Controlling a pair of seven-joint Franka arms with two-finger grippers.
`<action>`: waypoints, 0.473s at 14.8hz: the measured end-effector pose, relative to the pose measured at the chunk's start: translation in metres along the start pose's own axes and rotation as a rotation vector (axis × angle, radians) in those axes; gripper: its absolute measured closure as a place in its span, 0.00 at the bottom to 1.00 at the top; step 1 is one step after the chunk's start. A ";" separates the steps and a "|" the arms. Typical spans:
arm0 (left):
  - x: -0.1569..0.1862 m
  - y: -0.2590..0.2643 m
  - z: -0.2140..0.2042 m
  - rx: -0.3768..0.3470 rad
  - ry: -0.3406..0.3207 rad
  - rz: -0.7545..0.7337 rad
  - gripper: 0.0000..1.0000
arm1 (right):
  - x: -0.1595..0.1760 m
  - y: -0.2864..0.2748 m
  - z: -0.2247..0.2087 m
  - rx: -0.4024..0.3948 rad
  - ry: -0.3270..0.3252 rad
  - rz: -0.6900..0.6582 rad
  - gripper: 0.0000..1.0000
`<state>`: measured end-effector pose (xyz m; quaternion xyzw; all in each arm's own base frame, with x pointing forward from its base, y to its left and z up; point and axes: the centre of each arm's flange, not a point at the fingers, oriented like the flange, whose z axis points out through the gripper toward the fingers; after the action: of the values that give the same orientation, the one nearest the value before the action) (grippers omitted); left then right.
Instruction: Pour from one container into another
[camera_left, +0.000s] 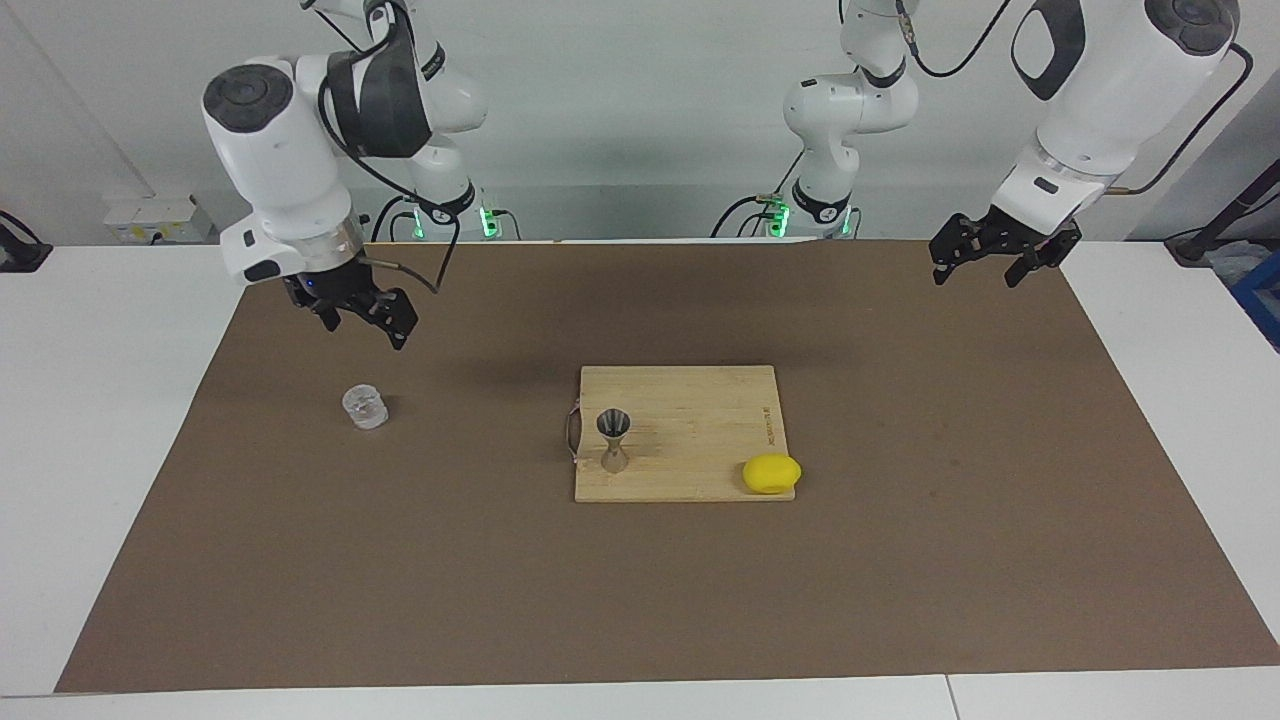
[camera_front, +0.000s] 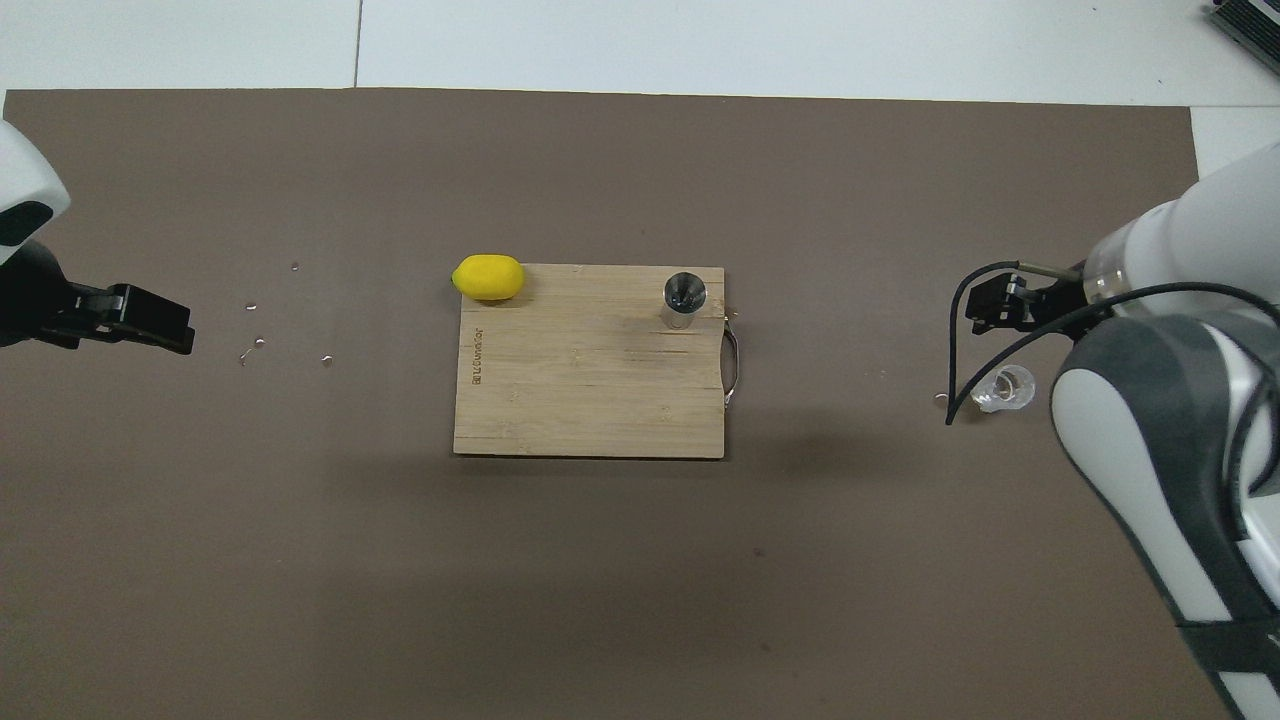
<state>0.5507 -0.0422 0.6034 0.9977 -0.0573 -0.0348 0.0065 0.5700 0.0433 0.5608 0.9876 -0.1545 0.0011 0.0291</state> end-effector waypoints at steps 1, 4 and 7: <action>0.000 0.000 0.000 0.000 0.000 0.000 0.00 | 0.000 0.002 -0.014 0.001 0.004 -0.009 0.00; 0.000 0.000 0.000 0.000 0.000 0.000 0.00 | -0.005 0.010 -0.037 -0.001 0.001 -0.059 0.00; 0.000 0.000 0.000 0.000 0.000 0.000 0.00 | -0.015 0.019 -0.051 -0.008 -0.012 -0.090 0.00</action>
<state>0.5507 -0.0422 0.6034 0.9977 -0.0573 -0.0348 0.0065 0.5501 0.0331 0.6124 0.9934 -0.1099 -0.0066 0.0319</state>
